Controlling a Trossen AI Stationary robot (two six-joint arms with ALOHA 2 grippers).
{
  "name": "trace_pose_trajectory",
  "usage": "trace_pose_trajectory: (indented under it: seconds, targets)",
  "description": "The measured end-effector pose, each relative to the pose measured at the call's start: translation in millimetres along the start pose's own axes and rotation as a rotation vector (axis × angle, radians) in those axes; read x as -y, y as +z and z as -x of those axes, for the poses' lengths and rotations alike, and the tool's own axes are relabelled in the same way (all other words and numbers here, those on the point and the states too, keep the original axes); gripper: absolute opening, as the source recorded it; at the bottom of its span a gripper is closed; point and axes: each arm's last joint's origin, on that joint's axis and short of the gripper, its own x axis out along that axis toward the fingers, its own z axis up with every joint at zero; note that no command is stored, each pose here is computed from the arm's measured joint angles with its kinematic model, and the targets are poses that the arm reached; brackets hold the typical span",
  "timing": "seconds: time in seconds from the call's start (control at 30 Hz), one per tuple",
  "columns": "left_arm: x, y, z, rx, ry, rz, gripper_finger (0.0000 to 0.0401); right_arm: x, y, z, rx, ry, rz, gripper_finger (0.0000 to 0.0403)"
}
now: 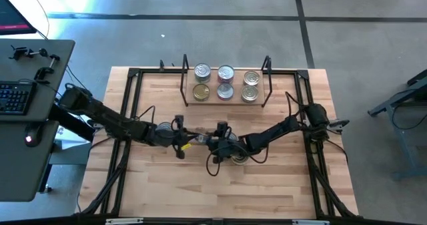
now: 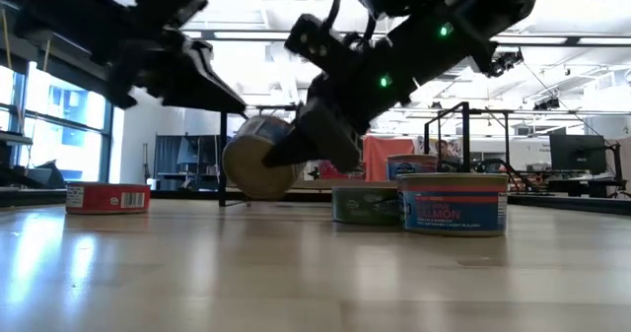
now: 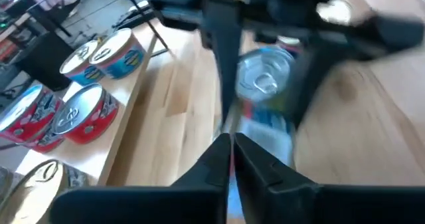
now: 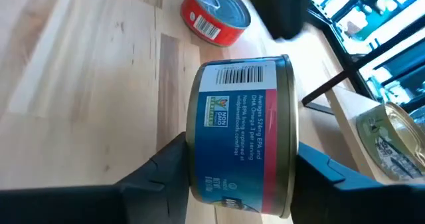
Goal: Stack canned seafood by type on shelf
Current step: Stack the blue-pink tuna can on top of the blue tuna can on the shelf
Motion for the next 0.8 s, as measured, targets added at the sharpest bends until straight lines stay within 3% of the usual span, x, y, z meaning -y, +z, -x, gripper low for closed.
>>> trace_pose_trajectory:
  seconds: [0.23,0.4,0.57,0.8]
  targets:
    - [-3,-2,19,-0.060,-0.046,-0.067,0.0090,11,8,9,0.002,0.004,-0.100,0.0167]
    - [2,2,13,-0.001,-0.094,-0.127,0.0160,16,17,9,-0.039,0.042,-0.082,0.0167]
    - [7,3,0,0.052,-0.073,-0.219,0.0221,24,32,9,-0.132,0.073,-0.078,0.0167]
    - [9,-4,-27,0.048,0.024,-0.244,0.0249,31,40,12,-0.220,0.063,-0.058,0.0167]
